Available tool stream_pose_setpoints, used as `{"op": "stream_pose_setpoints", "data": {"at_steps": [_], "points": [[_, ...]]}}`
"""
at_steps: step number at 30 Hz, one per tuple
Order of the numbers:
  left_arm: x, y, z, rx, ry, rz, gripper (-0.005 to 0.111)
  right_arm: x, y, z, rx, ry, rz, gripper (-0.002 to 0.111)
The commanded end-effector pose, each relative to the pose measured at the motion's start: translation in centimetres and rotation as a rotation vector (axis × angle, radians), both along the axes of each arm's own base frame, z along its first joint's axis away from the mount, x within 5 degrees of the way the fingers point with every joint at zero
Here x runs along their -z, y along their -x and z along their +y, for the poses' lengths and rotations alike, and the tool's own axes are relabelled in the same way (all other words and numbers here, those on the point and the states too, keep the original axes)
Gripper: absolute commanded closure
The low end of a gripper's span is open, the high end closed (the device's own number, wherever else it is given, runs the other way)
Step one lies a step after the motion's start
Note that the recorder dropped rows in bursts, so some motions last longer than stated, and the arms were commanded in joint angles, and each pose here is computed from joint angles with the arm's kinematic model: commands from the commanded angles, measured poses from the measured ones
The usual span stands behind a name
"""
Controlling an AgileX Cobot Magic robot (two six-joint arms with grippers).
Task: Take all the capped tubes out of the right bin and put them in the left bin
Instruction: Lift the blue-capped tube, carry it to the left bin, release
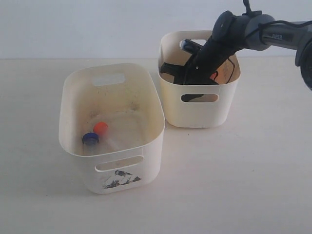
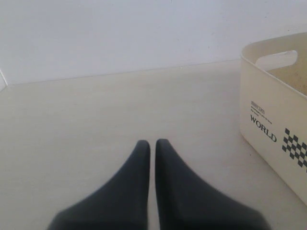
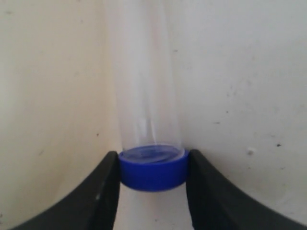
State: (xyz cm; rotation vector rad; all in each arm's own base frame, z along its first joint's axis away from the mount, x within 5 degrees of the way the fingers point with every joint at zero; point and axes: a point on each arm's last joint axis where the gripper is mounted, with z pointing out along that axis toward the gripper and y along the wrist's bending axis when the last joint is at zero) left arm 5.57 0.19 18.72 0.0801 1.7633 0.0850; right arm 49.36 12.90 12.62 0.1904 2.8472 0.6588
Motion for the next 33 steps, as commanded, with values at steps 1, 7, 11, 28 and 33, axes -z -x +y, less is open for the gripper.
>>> {"op": "stream_pose_setpoints", "data": {"at_steps": [1,7,11,28,33], "points": [[-0.2,0.0,0.0,-0.001,0.023,-0.015,0.102,-1.7,-0.1,-0.4,-0.002,0.022,-0.058,0.108],[-0.2,0.0,0.0,-0.001,0.023,-0.015,0.102,-7.0,0.3,-1.3,0.002,0.062,-0.165,0.108],[-0.2,0.0,0.0,-0.001,0.023,-0.015,0.102,-11.1,1.1,-2.0,0.010,0.104,-0.239,0.108],[-0.2,0.0,0.0,-0.001,0.023,-0.015,0.102,-27.2,12.2,0.0,-0.195,0.083,-0.358,0.108],[-0.2,0.0,0.0,-0.001,0.023,-0.015,0.102,-27.1,16.5,5.3,-0.334,0.048,-0.327,0.108]]}}
